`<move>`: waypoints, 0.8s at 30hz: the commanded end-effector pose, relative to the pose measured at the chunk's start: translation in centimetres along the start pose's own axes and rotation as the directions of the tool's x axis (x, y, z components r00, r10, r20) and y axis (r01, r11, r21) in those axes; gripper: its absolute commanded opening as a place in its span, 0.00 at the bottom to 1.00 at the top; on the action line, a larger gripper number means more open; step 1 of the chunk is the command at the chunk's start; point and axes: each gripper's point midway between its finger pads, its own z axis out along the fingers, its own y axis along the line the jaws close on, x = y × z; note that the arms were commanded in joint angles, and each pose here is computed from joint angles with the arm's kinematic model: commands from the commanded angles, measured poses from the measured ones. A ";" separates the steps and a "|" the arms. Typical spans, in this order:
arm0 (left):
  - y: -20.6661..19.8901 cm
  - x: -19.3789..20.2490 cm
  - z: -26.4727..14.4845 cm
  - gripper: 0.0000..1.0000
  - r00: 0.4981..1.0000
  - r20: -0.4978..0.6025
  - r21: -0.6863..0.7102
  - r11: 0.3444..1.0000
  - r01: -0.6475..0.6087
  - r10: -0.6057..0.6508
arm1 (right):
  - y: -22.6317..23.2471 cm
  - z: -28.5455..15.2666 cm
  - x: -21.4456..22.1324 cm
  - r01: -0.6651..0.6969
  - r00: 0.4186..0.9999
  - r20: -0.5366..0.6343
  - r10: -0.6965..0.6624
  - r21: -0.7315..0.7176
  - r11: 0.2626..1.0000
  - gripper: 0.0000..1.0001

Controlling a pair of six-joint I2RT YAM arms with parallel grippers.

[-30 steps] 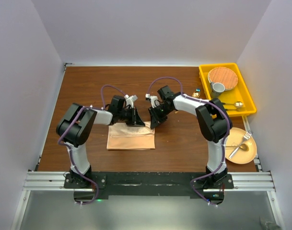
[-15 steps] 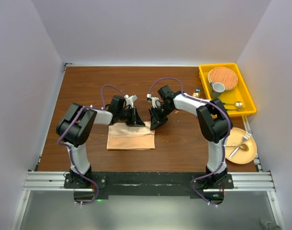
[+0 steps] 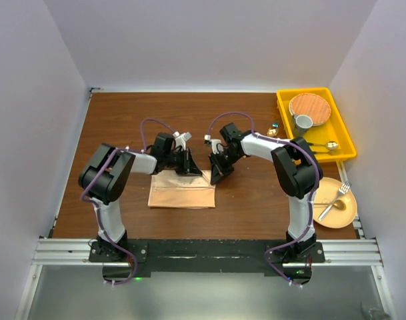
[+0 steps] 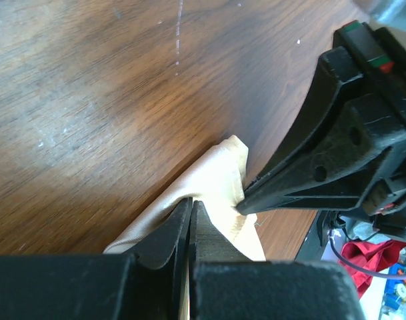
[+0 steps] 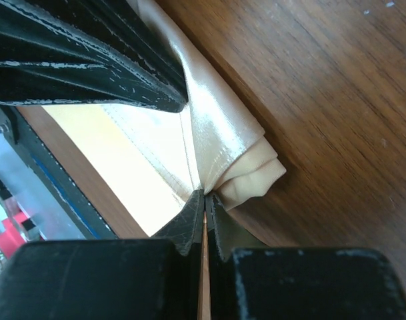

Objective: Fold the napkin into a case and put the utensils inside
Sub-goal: Smooth out the 2/3-rectangle-folded napkin on the folded napkin.

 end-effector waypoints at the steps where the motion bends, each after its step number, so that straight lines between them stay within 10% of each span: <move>1: -3.4 -2.2 -1.1 0.11 0.991 0.098 0.117 0.987 -0.106 0.095 | -1.3 1.0 0.8 0.028 0.999 -0.030 -0.027 0.042 0.999 0.00; 10: -7.8 -3.8 -2.3 0.18 0.979 0.161 0.220 0.962 -0.160 0.126 | -2.0 1.3 1.1 0.020 0.999 -0.041 -0.017 0.072 0.997 0.00; 24: 0.3 1.0 1.2 0.03 1.000 -0.002 0.038 0.999 0.025 -0.025 | -0.2 -0.1 -0.1 0.058 0.998 -0.018 -0.058 0.018 0.998 0.06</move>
